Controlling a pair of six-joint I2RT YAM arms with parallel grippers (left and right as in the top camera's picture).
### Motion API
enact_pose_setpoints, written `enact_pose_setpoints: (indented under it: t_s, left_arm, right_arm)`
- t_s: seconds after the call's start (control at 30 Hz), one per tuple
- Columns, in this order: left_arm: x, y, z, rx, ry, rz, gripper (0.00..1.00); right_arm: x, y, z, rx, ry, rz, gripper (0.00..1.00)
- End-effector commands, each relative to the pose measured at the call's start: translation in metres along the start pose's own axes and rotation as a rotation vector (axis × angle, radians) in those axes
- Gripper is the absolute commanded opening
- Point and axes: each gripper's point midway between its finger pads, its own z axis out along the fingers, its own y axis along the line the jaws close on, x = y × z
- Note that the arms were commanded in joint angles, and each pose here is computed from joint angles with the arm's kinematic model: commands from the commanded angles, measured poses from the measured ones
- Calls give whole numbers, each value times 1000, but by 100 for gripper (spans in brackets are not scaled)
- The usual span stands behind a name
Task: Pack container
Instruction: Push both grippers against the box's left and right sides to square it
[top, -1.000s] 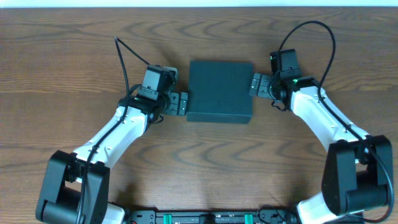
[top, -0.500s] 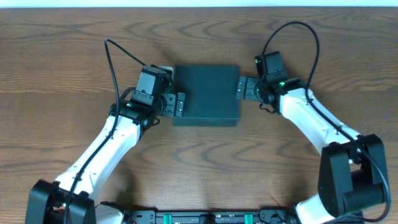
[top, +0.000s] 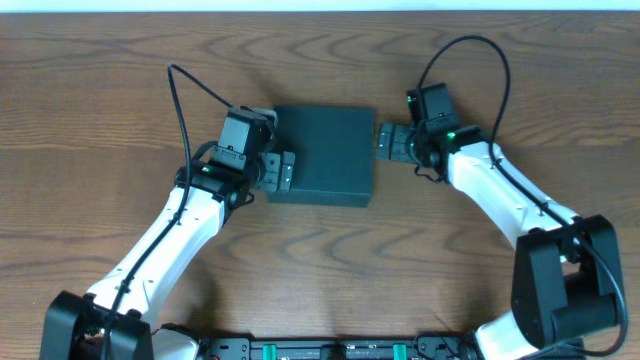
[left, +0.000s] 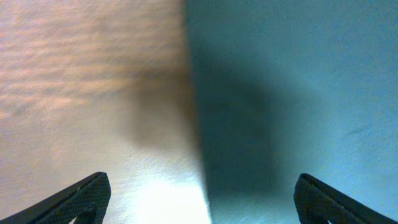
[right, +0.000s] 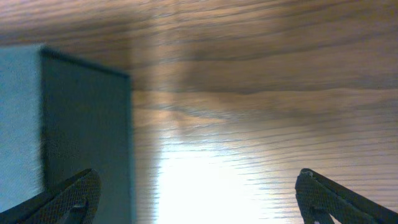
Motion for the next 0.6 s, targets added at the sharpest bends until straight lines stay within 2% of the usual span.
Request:
enact_pose_setpoints:
  t_s: [0.0,0.17,0.37,0.57]
  left_arm:
    - [-1,31,-15,-180,-11,12,95]
    - [31,49,-21,-275,112,-4,95]
    - [28,62,-24,-351,95,-5,95]
    - [29,58,-8,-288,83,-33,95]
  right_arm:
    - [-5,-12,3,28,-6,35,99]
    - [-6,-12,3,27,-10,34,99]
    - [-9,-8,3,6,-20,35,99]
    - [-10,-6,3,-6,-22,35,99]
